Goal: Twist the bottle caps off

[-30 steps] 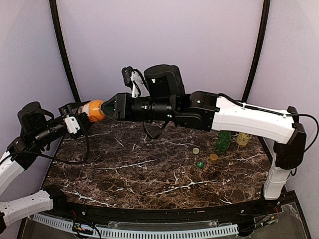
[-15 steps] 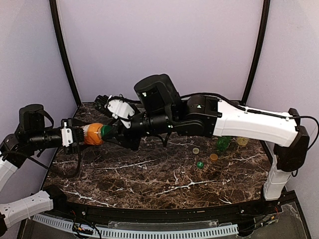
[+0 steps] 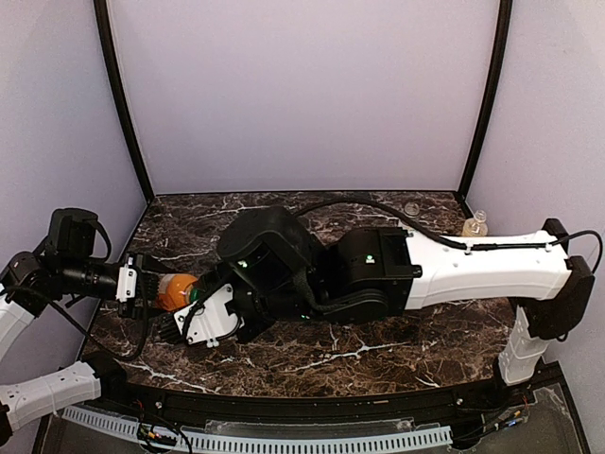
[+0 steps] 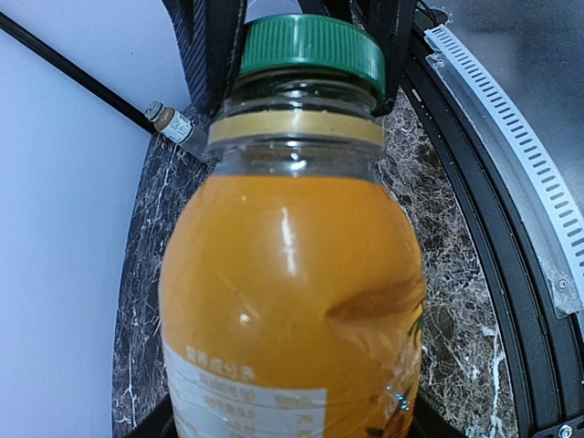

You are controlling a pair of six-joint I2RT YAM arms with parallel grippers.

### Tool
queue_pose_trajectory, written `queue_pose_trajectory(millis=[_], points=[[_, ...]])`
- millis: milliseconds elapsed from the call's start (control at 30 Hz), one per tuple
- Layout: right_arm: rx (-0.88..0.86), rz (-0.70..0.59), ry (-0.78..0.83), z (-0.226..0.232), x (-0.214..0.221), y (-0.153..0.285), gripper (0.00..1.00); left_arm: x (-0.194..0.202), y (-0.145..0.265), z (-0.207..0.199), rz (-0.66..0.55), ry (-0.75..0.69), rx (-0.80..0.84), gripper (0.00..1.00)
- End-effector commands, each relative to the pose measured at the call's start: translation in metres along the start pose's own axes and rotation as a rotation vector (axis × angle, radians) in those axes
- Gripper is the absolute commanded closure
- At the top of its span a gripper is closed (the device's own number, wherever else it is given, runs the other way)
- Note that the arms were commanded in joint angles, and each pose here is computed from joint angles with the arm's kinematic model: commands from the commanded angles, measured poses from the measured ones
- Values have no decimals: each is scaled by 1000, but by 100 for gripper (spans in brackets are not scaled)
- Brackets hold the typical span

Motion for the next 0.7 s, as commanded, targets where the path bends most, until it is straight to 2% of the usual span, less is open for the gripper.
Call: queue_pose_trajectory(millis=[0, 133, 267, 433, 600, 667], points=[[147, 17, 254, -9, -8, -13, 100, -16, 1, -1, -90, 6, 33, 99], [250, -32, 344, -17, -15, 2, 100, -13, 0, -3, -74, -1, 40, 99], [292, -140, 353, -20, -25, 25, 100, -10, -2, -6, -68, -4, 49, 99], [295, -269, 289, -19, -33, 50, 100, -8, -3, -9, -63, -12, 57, 99], [304, -271, 249, -20, -28, 55, 100, -8, -4, -8, -64, -15, 49, 99], [352, -266, 150, -34, -28, 61, 100, -7, -4, -4, -62, -3, 28, 99]])
Point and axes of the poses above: each gripper's point midway between its finger pads, its own y axis back along the fingers, its own z axis along the line the jaws close on, x = y × z, the point moved 3 cm from there along y, back along the fingers, and after that the axes turned 14 degrees about -y, right-handed, at the moved point
